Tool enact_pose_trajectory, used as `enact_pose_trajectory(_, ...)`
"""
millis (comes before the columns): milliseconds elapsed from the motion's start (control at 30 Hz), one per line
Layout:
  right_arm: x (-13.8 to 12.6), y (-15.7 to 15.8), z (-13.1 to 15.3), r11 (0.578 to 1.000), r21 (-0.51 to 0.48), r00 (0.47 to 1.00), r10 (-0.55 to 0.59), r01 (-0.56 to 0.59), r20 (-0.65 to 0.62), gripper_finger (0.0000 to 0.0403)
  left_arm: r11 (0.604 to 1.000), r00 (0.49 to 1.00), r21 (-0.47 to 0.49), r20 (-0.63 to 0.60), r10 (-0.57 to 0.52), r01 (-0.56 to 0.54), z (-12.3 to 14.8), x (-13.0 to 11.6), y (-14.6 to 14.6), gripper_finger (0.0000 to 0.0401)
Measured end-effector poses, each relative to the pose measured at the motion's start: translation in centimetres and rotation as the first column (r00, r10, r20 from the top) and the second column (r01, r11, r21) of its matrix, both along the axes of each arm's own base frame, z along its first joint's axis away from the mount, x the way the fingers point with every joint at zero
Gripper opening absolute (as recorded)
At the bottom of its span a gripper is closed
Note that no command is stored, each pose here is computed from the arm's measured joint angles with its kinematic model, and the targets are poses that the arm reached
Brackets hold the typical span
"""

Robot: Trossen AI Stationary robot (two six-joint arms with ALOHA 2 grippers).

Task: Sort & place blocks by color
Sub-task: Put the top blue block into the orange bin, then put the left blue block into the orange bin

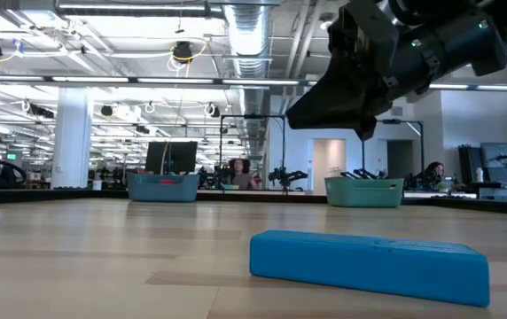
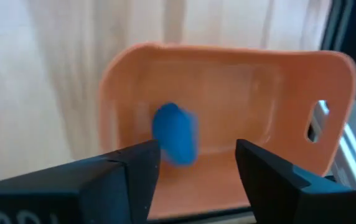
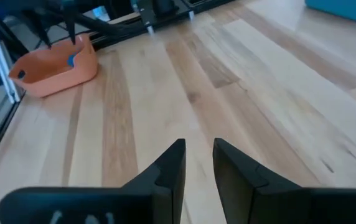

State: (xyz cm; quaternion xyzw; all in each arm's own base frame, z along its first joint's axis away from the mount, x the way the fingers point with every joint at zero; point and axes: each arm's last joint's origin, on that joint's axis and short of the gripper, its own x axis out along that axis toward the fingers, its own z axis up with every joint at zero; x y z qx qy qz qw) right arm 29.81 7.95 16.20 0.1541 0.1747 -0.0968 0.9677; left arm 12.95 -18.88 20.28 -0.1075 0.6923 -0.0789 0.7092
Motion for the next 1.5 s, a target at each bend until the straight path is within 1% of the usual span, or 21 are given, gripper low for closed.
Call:
enact_pose_trajectory(100,0.0,0.1,0.1,1.000,0.002,1.000,0.001,-0.001,0.006,0.0103,0.999,0.999,-0.027,0.001,-0.039,0.039,-0.3,0.3,-0.4,0.0211)
enact_pose_trajectory(167,0.0,0.1,0.0,1.000,0.002,1.000,0.002,-0.002,0.005,0.0103,0.998,0.998,-0.030,-0.006,-0.064,0.064,-0.4,0.5,-0.3,0.0219)
enact_pose_trajectory(233,0.0,0.1,0.0,1.000,0.002,1.000,0.001,-0.001,0.005,0.0103,0.995,0.995,-0.019,0.023,-0.096,0.097,-0.4,0.8,-0.1,0.0223)
enact_pose_trajectory(333,0.0,0.1,0.0,1.000,0.002,1.000,-0.001,0.001,0.005,0.0103,0.985,0.978,0.038,0.117,-0.170,0.167,-0.2,1.6,0.6,0.0224)
enact_pose_trajectory(433,-0.1,0.3,0.0,1.000,0.011,1.000,0.001,-0.001,0.003,0.0103,0.965,0.942,0.149,0.229,-0.247,0.217,0.1,3.0,1.4,0.0220)
enact_pose_trajectory(500,-0.2,0.6,0.0,1.000,0.031,1.000,0.002,-0.003,0.005,0.0103,0.949,0.899,0.234,0.335,-0.283,0.212,0.4,4.4,2.0,0.0216)
enact_pose_trajectory(567,-0.3,1.0,0.0,0.999,0.046,1.000,0.009,-0.009,0.005,0.0103,0.939,0.831,0.307,0.473,-0.292,0.155,0.6,6.1,2.5,0.0212)
enact_pose_trajectory(633,-0.5,1.5,0.0,0.998,0.053,1.000,0.019,-0.019,0.006,0.0103,0.944,0.760,0.314,0.589,-0.276,0.099,0.8,8.1,2.8,0.0206)
enact_pose_trajectory(700,-0.6,2.1,0.0,0.997,0.066,0.999,0.032,-0.032,0.010,0.0103,0.939,0.736,0.322,0.605,-0.304,0.124,0.6,9.3,3.4,0.0199)
enact_pose_trajectory(767,-0.9,2.8,0.0,0.996,0.077,0.999,0.043,-0.044,0.013,0.0103,0.929,0.705,0.351,0.630,-0.326,0.116,0.2,10.4,3.7,0.0191)
enact_pose_trajectory(833,-1.2,3.5,0.0,0.997,0.063,0.999,0.039,-0.040,0.016,0.0103,0.937,0.653,0.340,0.691,-0.310,0.085,-0.1,12.0,3.7,0.0184)
enact_pose_trajectory(867,-1.4,3.8,0.0,0.998,0.050,1.000,0.025,-0.026,0.017,0.0103,0.942,0.627,0.322,0.716,-0.305,0.090,-0.4,12.9,3.6,0.0181)
enact_pose_trajectory(933,-1.8,4.2,-0.1,1.000,0.019,1.000,-0.009,0.009,0.012,0.0103,0.953,0.565,0.273,0.768,-0.300,0.133,-1.6,14.8,3.1,0.0175)
enact_pose_trajectory(1000,-2.1,4.6,-0.3,0.999,0.013,0.999,-0.045,0.045,0.011,0.0103,0.951,0.480,0.249,0.822,-0.308,0.185,-2.9,16.4,2.3,0.0171)
enact_pose_trajectory(1033,-2.2,4.8,-0.4,0.998,0.013,0.998,-0.059,0.059,0.003,0.0103,0.947,0.433,0.250,0.844,-0.316,0.202,-3.4,17.1,2.0,0.0169)
enact_pose_trajectory(1067,-2.4,4.9,-0.5,0.997,0.013,0.997,-0.072,0.072,-0.008,0.0103,0.944,0.403,0.259,0.856,-0.323,0.206,-4.0,17.8,1.7,0.0168)
enact_pose_trajectory(1100,-2.6,5.1,-0.7,0.996,0.017,0.996,-0.088,0.088,-0.018,0.0103,0.941,0.386,0.268,0.861,-0.331,0.208,-4.5,18.4,1.4,0.0167)
enact_pose_trajectory(1167,-3.0,5.3,-0.9,0.993,0.035,0.993,-0.110,0.111,-0.035,0.0103,0.936,0.382,0.284,0.858,-0.345,0.208,-5.5,19.8,1.1,0.0167)
enact_pose_trajectory(1267,-3.4,5.6,-1.3,0.992,0.051,0.991,-0.116,0.120,-0.065,0.0103,0.937,0.416,0.269,0.843,-0.341,0.224,-7.1,21.2,0.5,0.0167)
enact_pose_trajectory(1367,-3.5,5.8,-1.4,0.991,0.061,0.991,-0.117,0.121,-0.071,0.0103,0.932,0.439,0.274,0.825,-0.355,0.239,-9.0,22.3,-0.3,0.0167)
enact_pose_trajectory(1500,-3.6,6.2,-1.3,0.991,0.072,0.993,-0.105,0.109,-0.058,0.0103,0.942,0.466,0.245,0.822,-0.327,0.230,-10.5,23.7,-1.1,0.0167)
